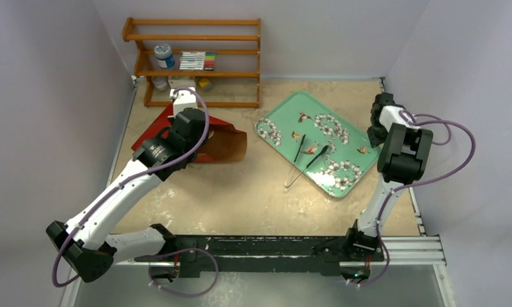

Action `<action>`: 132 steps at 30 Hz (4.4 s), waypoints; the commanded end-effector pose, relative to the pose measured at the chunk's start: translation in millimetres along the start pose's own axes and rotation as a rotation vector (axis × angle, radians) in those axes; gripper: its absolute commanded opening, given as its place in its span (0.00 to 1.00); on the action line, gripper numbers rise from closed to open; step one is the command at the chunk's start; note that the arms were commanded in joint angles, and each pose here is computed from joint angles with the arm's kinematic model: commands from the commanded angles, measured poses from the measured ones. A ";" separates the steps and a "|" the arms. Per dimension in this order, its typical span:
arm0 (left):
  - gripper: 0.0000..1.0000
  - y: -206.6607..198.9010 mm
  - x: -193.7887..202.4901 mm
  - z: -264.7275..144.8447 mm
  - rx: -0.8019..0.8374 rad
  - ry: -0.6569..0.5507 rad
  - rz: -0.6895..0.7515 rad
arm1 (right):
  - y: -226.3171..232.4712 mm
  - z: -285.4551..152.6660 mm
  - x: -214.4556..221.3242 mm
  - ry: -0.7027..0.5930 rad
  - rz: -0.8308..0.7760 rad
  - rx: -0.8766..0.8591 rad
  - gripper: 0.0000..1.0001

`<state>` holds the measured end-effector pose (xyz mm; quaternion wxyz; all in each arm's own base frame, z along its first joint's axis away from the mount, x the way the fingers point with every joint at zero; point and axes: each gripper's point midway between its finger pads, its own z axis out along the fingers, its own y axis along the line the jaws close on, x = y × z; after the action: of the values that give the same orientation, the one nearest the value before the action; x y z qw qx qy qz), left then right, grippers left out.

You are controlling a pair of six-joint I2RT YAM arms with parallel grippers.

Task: Take the fake bread out of the paper bag
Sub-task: Adjust the container at the center of the board.

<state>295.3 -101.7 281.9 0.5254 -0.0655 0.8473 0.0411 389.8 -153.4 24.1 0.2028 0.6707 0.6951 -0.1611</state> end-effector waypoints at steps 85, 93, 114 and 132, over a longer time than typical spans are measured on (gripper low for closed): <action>0.00 -7.5 24.3 10.0 0.031 0.020 -0.090 | 101.6 -254.3 305.8 -0.085 -0.996 -0.888 0.11; 0.00 -7.4 27.6 7.8 0.046 0.027 -0.092 | 102.2 -232.3 310.6 -0.091 -0.984 -0.854 0.11; 0.00 -9.3 25.3 7.1 0.056 0.020 -0.098 | 46.6 -187.0 357.8 0.124 -1.145 -0.837 0.10; 0.00 -6.1 34.0 4.3 0.061 0.039 -0.109 | 34.3 -249.5 318.9 -0.088 -1.092 -0.877 0.15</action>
<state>285.5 -109.1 242.5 0.5021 -0.0786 0.8612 0.0040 391.0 265.0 32.2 0.3217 0.0609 0.9432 0.0566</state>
